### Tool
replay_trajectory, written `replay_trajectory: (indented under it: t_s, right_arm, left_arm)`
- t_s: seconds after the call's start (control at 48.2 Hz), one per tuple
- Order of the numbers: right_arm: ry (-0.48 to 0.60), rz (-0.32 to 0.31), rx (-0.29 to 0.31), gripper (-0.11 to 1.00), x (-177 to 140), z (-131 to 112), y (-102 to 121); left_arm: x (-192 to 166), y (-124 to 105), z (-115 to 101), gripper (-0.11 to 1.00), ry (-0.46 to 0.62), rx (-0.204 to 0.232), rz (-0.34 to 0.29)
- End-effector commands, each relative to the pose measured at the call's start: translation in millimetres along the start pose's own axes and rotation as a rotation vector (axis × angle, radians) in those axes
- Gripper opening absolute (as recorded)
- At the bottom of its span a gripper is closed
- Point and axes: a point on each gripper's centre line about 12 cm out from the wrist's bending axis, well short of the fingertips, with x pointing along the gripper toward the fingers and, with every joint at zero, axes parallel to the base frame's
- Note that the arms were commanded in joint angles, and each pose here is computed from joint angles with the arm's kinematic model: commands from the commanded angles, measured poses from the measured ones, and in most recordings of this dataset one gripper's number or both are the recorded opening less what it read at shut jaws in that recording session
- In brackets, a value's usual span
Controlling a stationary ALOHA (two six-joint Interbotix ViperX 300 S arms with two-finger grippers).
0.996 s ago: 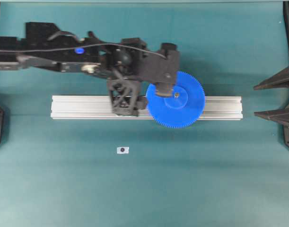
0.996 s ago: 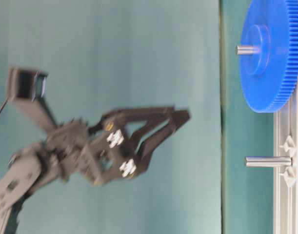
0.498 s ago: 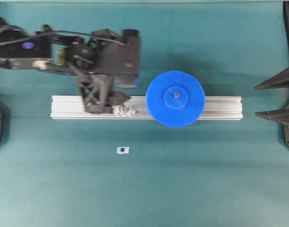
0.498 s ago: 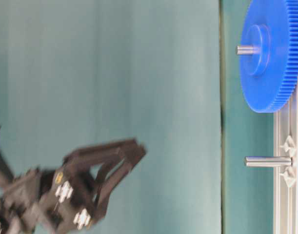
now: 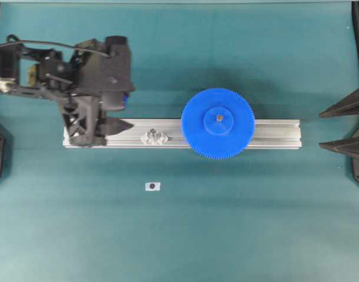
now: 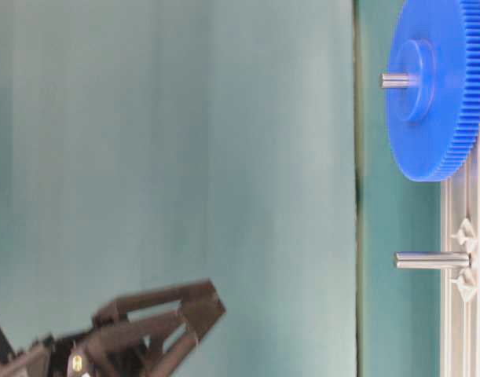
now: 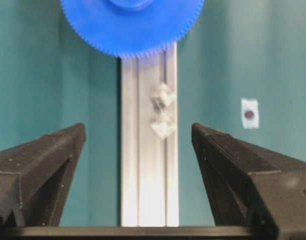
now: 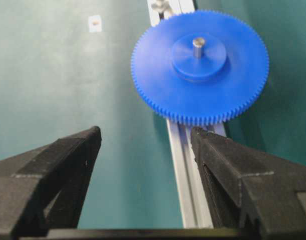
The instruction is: Insert the large gear onto the shaft.
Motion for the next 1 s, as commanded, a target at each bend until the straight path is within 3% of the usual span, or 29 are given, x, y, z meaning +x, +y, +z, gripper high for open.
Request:
replay_trajectory:
  t_s: [0.0,0.457,0.809,0.976]
  right_arm:
    - [-0.011,-0.004,0.006,0.79,-1,4,0]
    - [-0.015,-0.016,-0.013,0.79,-2,4,-2]
    - [-0.025,-0.014,-0.01,0.79,-5,2,-2]
    - [-0.023,-0.014,0.025,0.79,-5,-3,-3]
  left_arm:
    - [-16,-5,3,0.86,-0.053,0.011,-0.002]
    - [-53,-18,-20,0.85,-0.419,0.022,0.023]
    - [-43,-25,-42,0.8,-0.374,0.004,-0.001]
    - [-45,-26,-49,0.8,-0.379,-0.012,-0.004]
